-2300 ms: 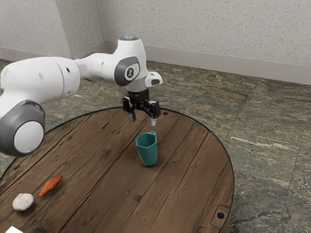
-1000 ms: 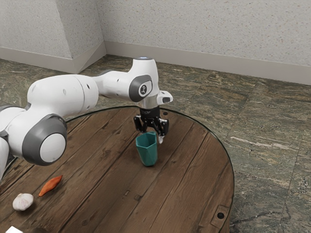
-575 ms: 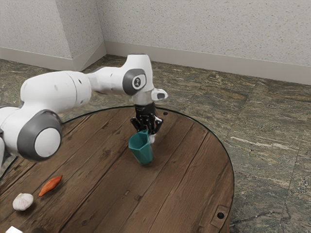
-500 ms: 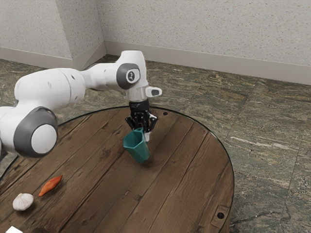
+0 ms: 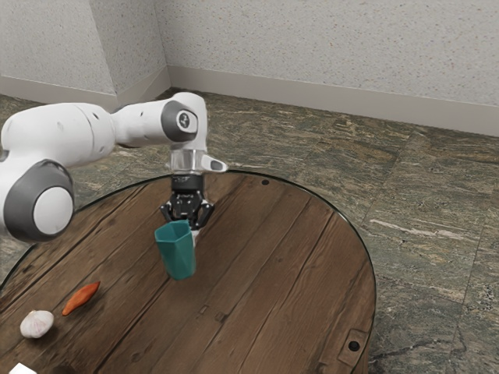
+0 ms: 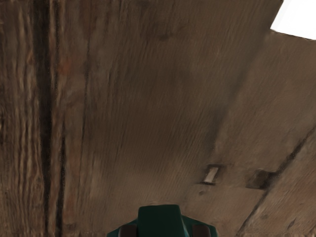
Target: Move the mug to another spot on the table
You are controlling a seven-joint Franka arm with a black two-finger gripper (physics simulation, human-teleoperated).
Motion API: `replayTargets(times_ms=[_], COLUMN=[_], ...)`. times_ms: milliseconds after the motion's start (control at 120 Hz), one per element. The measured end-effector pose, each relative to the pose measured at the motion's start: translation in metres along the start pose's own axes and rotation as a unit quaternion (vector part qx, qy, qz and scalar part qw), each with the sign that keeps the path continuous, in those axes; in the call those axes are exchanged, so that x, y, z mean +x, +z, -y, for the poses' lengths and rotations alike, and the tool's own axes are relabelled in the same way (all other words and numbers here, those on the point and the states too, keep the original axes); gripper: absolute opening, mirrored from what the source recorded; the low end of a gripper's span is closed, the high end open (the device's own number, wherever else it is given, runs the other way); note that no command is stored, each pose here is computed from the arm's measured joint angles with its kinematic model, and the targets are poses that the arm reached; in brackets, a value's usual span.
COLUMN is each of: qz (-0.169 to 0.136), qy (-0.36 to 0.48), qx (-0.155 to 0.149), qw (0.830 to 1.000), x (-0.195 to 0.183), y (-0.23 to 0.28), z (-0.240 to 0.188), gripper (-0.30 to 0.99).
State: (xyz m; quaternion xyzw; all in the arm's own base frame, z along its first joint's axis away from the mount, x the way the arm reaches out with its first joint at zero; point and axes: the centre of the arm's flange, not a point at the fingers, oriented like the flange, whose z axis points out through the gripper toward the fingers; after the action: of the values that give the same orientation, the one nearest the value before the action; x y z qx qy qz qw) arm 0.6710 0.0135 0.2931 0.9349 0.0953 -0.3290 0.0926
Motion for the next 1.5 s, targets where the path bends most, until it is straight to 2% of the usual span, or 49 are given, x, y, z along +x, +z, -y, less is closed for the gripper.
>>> replayTargets(times_ms=[267, 408, 650, 958, 1092, 1208, 1333, 1392, 1500], qz=[0.018, 0.015, -0.012, -0.038, -0.048, -0.087, -0.163, -0.198, -0.260], qy=[-0.027, -0.034, -0.041, -0.049, -0.049, -0.048, -0.039, -0.028, -0.001], qx=[0.000, 0.001, 0.011, 0.007, 0.002, 0.002, 0.016, 0.024, 0.045], qw=[0.999, 0.999, 0.999, 0.998, 0.998, 0.995, 0.986, 0.980, 0.964], x=[0.003, 0.011, 0.021, 0.033, 0.038, 0.041, 0.032, 0.006, -0.073], y=[0.019, 0.024, 0.024, 0.025, 0.026, 0.013, -0.023, -0.042, -0.083], z=[0.033, 0.041, 0.046, 0.054, 0.052, 0.050, 0.044, 0.036, 0.021], gripper=[-0.04, -0.03, -0.03, -0.03, 0.26, 0.44, 0.54, 0.57, 0.61])
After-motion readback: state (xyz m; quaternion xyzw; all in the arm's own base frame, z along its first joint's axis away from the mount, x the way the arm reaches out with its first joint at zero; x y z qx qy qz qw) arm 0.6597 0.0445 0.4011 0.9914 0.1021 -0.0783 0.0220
